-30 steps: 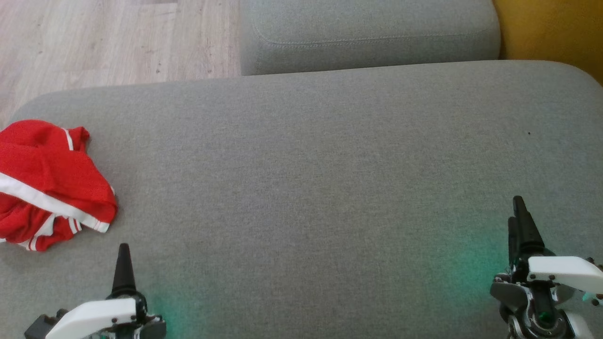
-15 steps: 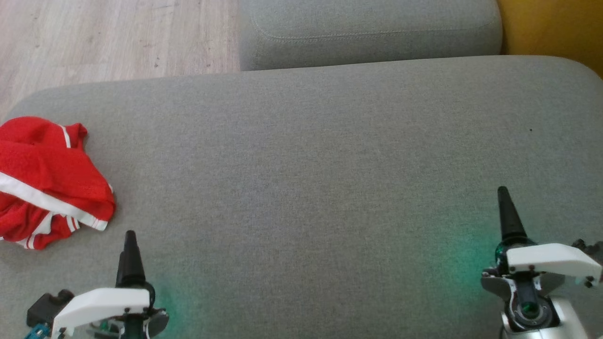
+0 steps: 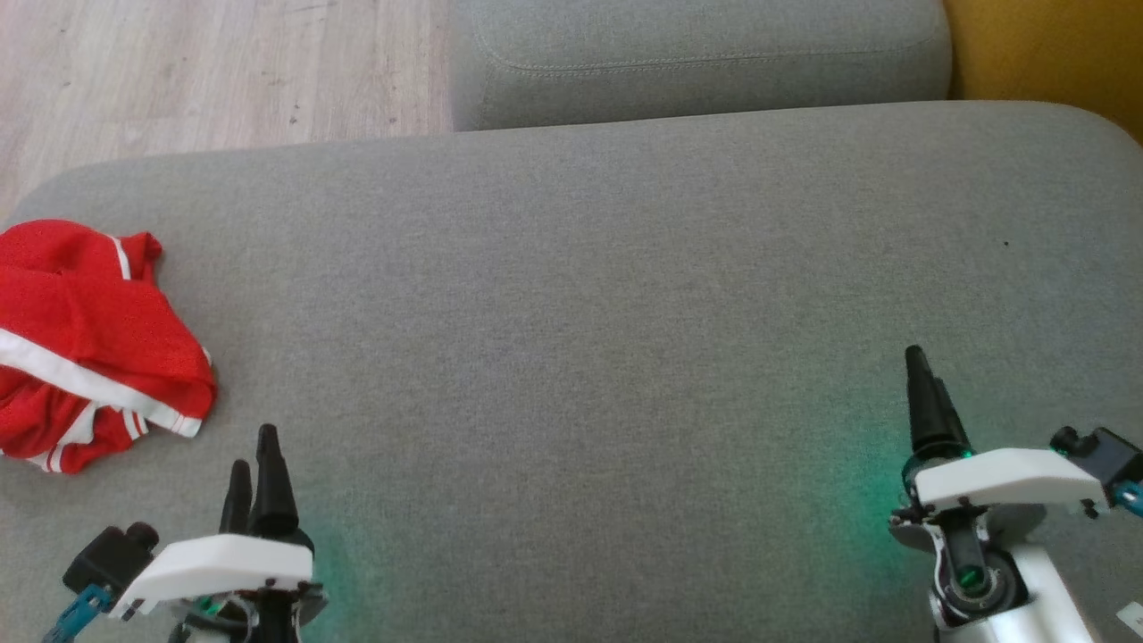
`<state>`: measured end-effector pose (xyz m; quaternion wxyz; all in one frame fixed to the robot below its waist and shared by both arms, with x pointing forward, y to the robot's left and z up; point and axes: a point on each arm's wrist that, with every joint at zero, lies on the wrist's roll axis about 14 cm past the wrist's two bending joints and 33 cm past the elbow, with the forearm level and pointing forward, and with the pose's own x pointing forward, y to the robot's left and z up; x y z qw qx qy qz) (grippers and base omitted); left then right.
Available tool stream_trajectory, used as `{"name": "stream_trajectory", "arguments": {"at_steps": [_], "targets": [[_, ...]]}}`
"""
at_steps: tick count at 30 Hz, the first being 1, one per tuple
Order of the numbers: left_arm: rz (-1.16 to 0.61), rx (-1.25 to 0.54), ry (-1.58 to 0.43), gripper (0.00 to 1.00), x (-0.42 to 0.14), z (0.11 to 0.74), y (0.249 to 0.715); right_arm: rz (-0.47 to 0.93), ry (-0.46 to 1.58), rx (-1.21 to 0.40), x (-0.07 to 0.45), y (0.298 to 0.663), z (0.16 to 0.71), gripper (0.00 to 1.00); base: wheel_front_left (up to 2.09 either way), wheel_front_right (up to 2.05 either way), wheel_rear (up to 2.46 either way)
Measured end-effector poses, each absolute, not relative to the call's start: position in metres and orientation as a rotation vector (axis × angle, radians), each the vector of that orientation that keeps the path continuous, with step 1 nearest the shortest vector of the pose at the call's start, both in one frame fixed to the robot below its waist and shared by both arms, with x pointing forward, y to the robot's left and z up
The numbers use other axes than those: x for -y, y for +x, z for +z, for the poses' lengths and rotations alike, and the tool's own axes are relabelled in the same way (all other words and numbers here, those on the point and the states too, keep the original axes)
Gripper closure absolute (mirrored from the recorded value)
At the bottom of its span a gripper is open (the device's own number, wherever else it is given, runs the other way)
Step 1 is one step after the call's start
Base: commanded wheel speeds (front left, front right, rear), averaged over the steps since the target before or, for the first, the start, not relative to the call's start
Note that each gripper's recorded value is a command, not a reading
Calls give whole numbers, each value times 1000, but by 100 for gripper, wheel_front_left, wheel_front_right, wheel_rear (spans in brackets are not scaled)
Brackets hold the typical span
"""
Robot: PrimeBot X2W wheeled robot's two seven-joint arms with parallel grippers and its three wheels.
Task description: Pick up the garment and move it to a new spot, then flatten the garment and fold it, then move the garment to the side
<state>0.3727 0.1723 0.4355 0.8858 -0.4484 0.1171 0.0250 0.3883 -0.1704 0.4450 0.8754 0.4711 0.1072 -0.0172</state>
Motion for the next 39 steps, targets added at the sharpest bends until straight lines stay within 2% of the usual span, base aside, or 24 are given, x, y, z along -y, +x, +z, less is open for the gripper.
{"name": "stream_trajectory", "arguments": {"at_steps": [39], "targets": [[-46,-275,-429,0,-154,419,369,69,451,-245,158,390,433,0,0,0,0]]}}
